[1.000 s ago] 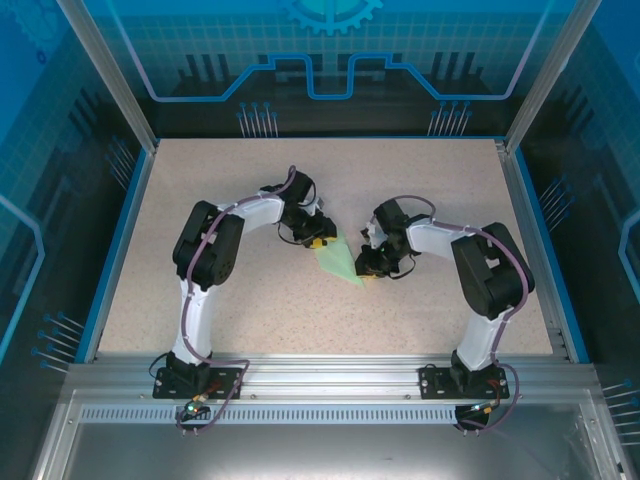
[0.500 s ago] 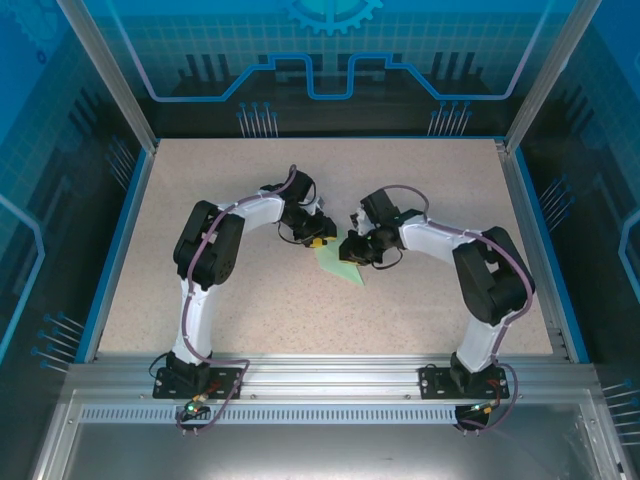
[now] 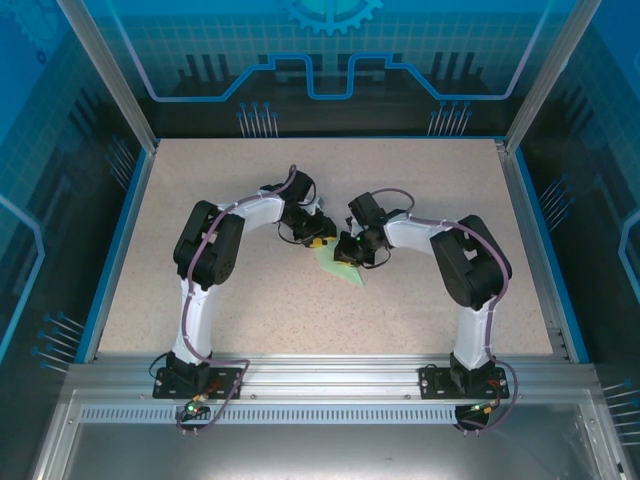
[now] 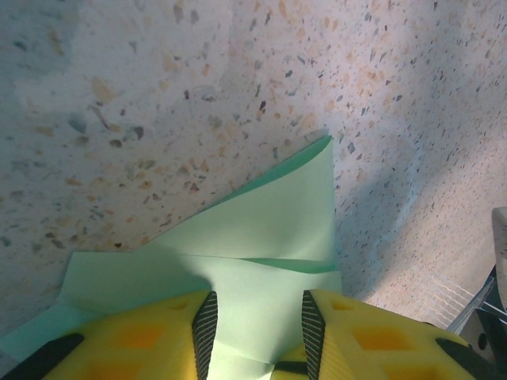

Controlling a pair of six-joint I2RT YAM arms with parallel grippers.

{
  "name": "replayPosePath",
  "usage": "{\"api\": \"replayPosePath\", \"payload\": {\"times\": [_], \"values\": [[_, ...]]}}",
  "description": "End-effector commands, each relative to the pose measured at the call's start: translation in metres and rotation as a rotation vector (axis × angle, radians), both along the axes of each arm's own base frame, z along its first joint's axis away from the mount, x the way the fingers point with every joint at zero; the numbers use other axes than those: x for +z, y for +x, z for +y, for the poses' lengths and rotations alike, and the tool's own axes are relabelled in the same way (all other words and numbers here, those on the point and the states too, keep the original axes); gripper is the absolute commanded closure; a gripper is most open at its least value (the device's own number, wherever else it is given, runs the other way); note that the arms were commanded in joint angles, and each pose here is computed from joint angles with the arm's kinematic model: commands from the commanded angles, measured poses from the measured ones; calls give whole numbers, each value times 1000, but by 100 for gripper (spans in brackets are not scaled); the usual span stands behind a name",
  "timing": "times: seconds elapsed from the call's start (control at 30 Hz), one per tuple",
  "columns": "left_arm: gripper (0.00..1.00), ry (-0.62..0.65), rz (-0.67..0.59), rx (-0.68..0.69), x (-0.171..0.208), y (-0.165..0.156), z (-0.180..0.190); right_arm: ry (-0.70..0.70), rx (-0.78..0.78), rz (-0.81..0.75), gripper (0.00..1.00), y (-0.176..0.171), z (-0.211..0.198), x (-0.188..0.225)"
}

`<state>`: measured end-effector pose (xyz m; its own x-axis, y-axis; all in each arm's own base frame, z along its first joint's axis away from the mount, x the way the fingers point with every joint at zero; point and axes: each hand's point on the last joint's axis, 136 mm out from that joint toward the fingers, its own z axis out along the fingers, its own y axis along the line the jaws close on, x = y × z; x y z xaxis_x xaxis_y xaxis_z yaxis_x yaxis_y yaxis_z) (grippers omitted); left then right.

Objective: Fold a paper plane with a square sheet of paper (fold left side to right side)
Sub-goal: Fourth fold the wing at the center of the table.

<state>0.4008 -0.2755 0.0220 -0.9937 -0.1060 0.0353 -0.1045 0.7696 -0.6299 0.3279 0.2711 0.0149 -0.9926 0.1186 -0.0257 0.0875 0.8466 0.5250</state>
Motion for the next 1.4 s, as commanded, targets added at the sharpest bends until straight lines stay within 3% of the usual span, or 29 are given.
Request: {"api": "replayPosePath", "payload": {"times": [0.0,1.37], "values": [[61,89,63,-3,-32,-10,15,-73,1,51,87,-11,-7,-12],[61,118,67,1,-38,-4,18,-185,-95,294,87,-131,-110,-34]]}}
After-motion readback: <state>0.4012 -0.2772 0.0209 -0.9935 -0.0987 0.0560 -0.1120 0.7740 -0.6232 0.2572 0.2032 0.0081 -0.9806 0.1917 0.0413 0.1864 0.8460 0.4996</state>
